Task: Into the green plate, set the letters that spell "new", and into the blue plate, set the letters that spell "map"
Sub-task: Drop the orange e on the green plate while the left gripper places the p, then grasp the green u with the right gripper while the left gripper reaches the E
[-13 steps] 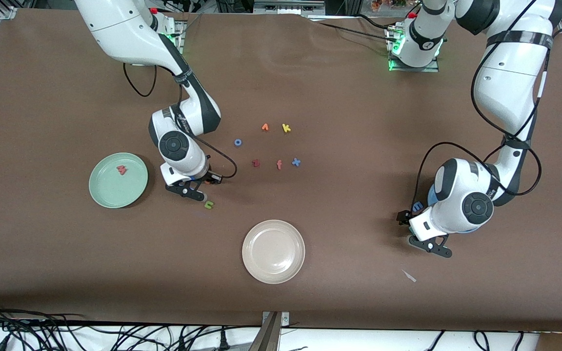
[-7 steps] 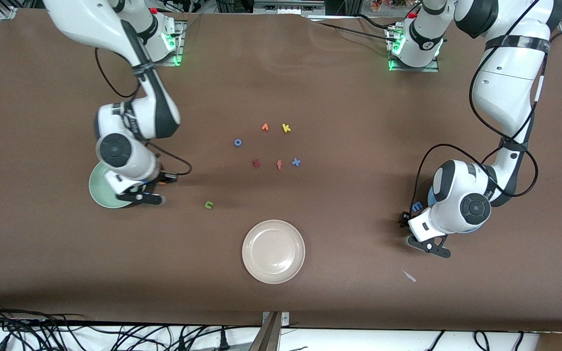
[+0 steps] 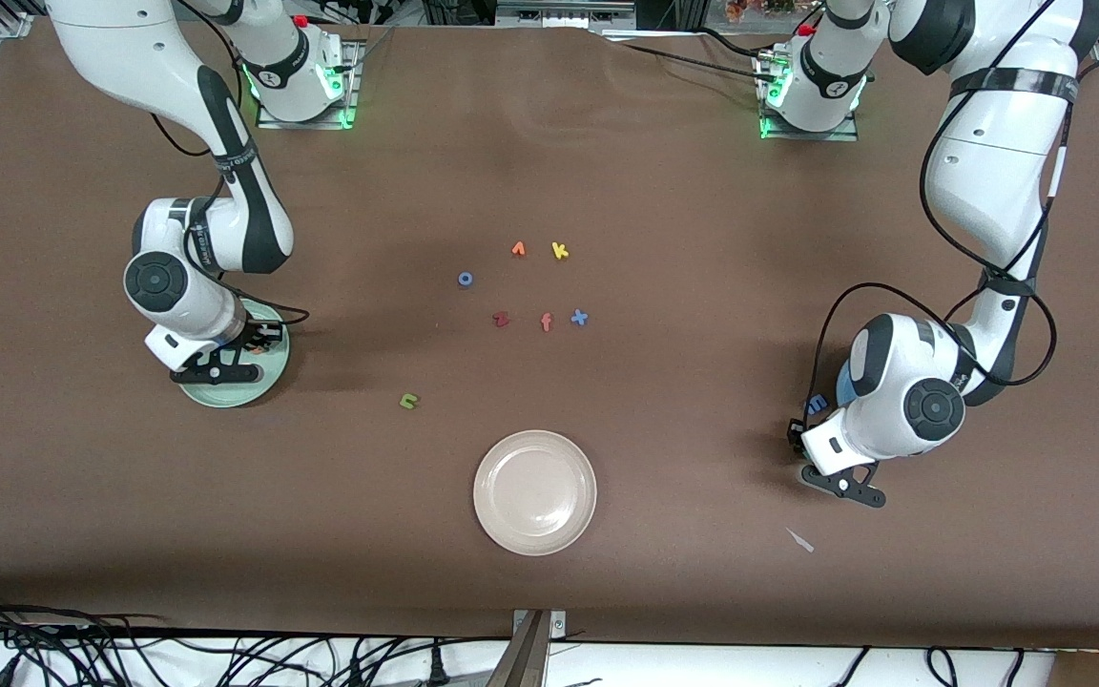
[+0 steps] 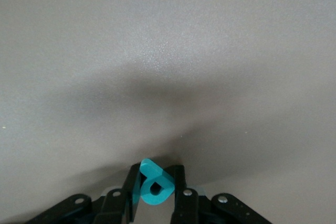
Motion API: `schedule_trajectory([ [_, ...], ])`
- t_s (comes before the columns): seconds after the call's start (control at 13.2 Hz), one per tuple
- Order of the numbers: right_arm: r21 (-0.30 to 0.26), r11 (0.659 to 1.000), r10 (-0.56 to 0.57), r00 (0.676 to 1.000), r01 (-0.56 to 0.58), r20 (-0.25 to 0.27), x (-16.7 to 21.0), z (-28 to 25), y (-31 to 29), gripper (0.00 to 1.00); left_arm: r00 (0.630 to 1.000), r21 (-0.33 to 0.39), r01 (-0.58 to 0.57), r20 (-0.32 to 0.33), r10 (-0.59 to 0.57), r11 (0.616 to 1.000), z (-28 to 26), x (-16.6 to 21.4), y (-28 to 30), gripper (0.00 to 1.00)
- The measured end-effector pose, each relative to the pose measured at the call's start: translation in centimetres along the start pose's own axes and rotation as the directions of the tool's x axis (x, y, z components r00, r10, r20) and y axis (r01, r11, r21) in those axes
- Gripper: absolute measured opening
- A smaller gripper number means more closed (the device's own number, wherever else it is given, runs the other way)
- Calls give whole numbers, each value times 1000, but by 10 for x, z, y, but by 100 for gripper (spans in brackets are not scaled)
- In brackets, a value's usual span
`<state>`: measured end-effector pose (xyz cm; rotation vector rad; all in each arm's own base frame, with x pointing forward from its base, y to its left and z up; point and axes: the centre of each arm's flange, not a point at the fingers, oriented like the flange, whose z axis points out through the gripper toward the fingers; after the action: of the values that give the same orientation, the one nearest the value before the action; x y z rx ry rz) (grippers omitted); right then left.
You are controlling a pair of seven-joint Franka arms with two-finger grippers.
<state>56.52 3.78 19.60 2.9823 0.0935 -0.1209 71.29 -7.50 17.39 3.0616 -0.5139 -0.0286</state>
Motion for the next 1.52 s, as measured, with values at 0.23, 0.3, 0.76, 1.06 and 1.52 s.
schedule_trajectory([
  [0.23,12,1000,3,1000,-3,-15,3,-14,-1,67,1000,3,26,15,-26,1000,-17,5,-9,30],
  [0.3,28,1000,13,1000,-13,-7,5,-24,-4,78,998,5,30,50,-30,1000,-31,6,-15,30],
  [0.76,138,967,212,977,-212,17,46,-111,-96,81,987,-13,-40,158,42,999,-98,-25,-78,30],
  [1.06,173,900,403,915,-400,21,72,-98,-174,76,981,-36,-86,173,91,996,-105,-73,-124,30],
  [1.52,231,852,487,873,-469,-22,92,-48,-216,69,987,-6,-131,98,130,991,-44,-112,-107,36],
])
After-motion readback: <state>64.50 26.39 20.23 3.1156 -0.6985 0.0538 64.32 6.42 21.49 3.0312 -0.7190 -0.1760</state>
